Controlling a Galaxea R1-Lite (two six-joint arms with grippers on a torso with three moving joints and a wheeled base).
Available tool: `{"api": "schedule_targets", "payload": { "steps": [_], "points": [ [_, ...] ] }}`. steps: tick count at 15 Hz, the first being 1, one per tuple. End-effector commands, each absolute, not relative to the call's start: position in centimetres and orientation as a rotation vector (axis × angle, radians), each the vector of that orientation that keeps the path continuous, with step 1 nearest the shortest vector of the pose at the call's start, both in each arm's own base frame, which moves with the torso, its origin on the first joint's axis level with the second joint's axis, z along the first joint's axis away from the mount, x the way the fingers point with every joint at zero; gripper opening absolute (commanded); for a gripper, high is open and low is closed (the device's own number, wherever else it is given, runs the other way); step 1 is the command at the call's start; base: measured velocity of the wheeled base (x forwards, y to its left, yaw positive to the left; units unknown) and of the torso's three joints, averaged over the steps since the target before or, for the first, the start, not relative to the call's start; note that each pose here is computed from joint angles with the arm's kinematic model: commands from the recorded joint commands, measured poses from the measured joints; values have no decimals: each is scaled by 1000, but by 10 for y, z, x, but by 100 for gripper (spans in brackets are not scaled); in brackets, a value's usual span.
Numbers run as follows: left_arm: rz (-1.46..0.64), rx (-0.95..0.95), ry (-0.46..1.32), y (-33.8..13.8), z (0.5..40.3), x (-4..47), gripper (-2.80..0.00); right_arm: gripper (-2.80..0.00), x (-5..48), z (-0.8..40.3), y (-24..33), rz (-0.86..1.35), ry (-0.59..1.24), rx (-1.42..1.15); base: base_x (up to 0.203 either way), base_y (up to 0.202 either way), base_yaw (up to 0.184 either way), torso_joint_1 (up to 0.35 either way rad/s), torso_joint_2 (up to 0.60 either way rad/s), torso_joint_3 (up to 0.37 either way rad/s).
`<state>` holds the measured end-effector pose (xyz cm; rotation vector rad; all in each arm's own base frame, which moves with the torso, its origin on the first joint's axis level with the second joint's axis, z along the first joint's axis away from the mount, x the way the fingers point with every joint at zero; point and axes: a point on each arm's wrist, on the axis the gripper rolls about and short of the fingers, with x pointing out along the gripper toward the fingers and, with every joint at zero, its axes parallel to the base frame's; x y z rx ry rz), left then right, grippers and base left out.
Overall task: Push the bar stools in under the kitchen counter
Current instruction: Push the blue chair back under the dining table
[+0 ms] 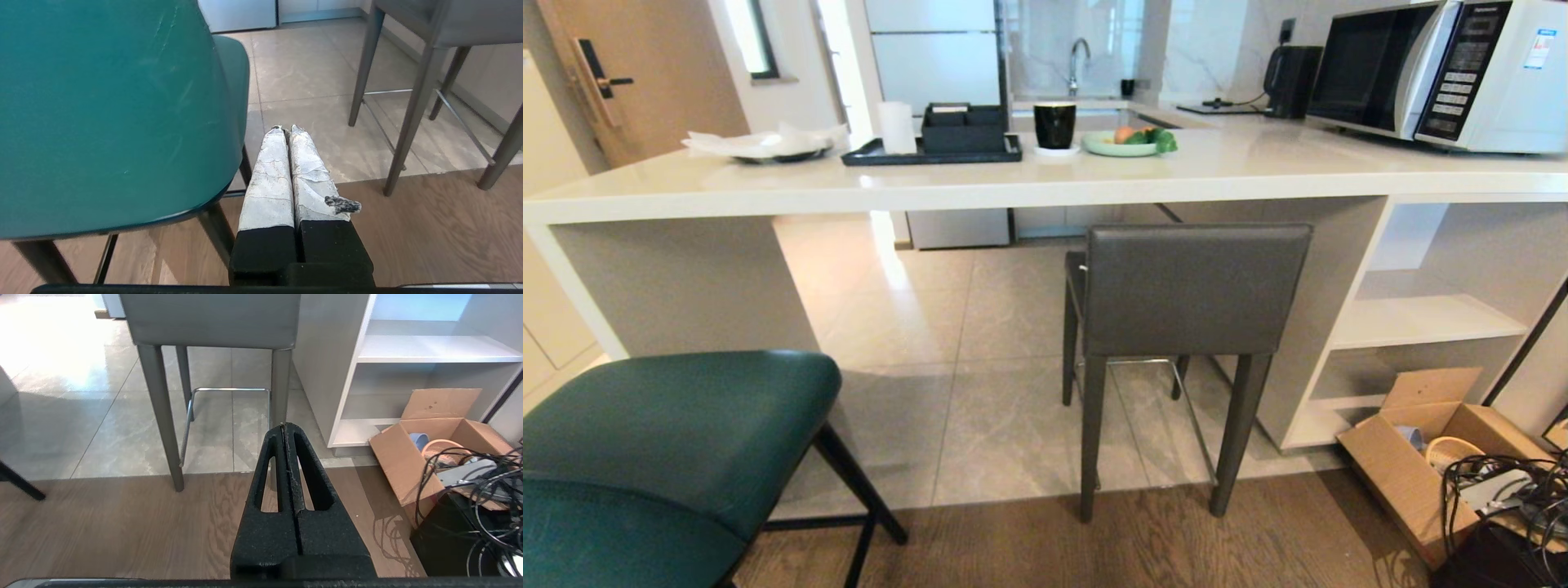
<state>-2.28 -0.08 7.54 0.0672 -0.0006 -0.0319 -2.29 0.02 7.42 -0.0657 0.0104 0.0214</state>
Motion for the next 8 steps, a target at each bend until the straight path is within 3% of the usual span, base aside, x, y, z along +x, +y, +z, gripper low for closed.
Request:
{"api": "schedule_targets", "payload": {
  "steps": [1,6,8],
  "points": [
    [-32,67,4,-1,75,-23,-280,-280,-23,74,0,22,13,-66,-65,0,1,7,6,-4],
    [-32,67,4,-1,75,-23,-280,-280,-23,74,0,22,13,-63,-187,0,-1,6,6,4],
    [-32,67,4,-1,75,-23,-280,-280,-23,74,0,21,13,-61,-63,0,-2,3,1,1]
  ]
}}
